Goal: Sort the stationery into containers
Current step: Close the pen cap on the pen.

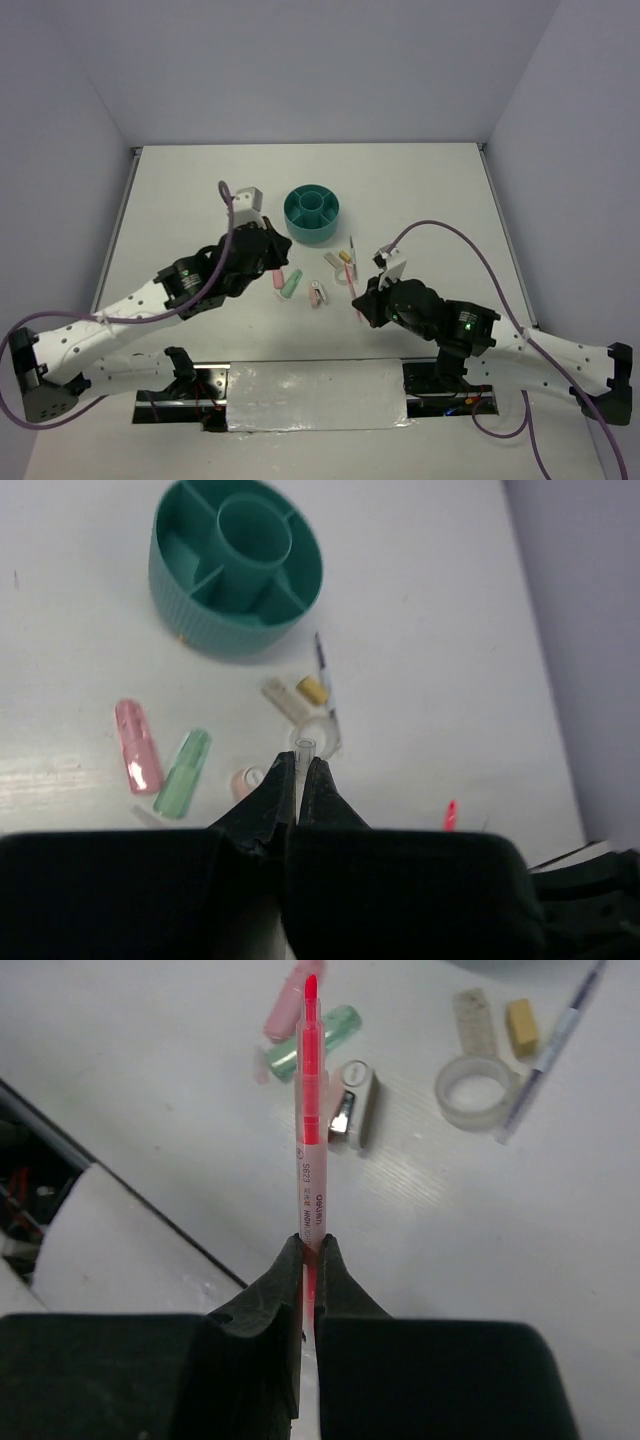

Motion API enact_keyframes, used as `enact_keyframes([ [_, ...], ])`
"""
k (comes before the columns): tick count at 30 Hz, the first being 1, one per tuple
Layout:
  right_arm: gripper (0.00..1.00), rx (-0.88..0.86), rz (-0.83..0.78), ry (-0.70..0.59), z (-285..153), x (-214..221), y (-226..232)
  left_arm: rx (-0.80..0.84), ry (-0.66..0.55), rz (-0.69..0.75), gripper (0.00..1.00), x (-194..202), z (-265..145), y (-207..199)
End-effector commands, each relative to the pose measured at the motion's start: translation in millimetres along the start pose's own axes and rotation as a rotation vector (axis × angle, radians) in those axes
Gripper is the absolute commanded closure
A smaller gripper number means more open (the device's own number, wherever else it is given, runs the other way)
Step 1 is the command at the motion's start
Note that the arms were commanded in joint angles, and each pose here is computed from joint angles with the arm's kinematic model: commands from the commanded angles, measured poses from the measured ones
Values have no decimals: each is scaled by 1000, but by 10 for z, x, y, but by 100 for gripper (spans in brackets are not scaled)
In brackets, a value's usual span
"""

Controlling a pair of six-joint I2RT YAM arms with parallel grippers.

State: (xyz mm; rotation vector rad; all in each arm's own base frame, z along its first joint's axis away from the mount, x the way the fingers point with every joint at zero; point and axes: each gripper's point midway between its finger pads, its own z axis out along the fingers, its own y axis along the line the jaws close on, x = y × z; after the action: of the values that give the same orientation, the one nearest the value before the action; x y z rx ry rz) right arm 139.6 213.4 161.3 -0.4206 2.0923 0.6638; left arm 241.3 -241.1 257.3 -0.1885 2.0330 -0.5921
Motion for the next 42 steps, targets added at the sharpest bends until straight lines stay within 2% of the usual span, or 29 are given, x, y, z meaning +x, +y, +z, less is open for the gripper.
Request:
enact_keyframes([
  [1, 100, -196, 91, -145, -9, -383, 433, 59, -180, -5, 100, -620, -113, -56],
  [6, 100, -373, 105, -184, 20, -461, 783, 227, -331, -52, 100, -1112, -393, -187],
  [8, 100, -512, 126, -238, -63, -554, 1007, 327, -392, -79, 100, -1251, -525, -273],
  [10, 100, -631, 130, -289, -187, -674, 1198, 392, -422, -75, 100, -1261, -601, -299],
  [16, 100, -748, 104, -306, -211, -753, 1461, 601, -470, -58, 100, -1289, -864, -557],
  [22, 100, -742, 79, -319, -177, -901, 1549, 714, -440, -33, 100, -1162, -969, -679],
  [26, 100, -645, 116, -384, -127, -1065, 1410, 751, -437, -47, 100, -1093, -1018, -662],
  [32, 100, -643, 92, -361, -95, -1145, 1500, 828, -421, -51, 100, -949, -1094, -676],
  [42, 100, -600, 80, -365, -45, -1166, 1452, 862, -404, -61, 100, -885, -1124, -687],
])
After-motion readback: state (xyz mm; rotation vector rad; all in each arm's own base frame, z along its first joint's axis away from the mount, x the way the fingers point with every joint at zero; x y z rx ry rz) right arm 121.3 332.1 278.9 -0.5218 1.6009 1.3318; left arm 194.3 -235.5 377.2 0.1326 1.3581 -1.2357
